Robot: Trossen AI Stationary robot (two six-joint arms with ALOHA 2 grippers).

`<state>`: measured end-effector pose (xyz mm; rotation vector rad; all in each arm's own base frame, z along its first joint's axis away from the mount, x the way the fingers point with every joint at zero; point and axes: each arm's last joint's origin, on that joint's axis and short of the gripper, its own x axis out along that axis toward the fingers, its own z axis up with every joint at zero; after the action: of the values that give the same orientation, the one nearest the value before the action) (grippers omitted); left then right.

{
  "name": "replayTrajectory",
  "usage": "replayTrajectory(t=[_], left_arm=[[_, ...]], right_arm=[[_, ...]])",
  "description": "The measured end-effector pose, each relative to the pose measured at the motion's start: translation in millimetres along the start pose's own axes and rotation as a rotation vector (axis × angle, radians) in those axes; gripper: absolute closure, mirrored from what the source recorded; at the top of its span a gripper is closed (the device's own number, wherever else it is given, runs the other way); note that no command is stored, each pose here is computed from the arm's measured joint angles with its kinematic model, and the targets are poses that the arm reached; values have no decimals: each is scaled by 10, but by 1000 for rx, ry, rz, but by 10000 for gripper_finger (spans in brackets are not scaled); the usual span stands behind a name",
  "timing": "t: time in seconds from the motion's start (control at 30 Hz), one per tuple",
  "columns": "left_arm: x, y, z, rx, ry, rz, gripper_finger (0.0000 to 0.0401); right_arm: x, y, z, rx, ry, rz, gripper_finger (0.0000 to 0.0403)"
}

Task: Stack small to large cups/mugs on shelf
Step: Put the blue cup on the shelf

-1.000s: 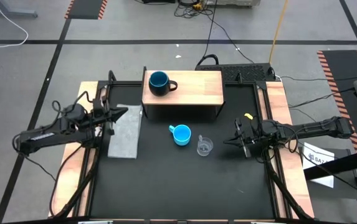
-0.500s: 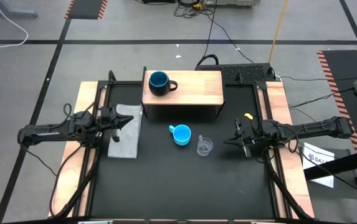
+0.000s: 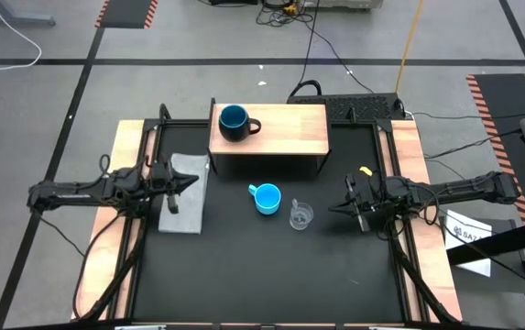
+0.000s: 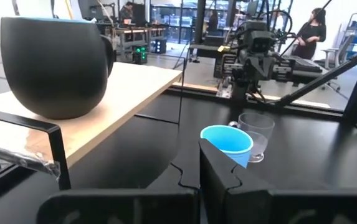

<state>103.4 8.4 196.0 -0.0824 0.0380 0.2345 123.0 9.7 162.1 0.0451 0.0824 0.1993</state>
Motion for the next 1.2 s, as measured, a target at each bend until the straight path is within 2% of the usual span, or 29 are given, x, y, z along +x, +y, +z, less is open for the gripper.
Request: replayTrajectory(t=[1.2], left_arm=[[0,-48,-51,27,11,-34,401]], right_arm=[[0,0,-1,1,1,-1,403]])
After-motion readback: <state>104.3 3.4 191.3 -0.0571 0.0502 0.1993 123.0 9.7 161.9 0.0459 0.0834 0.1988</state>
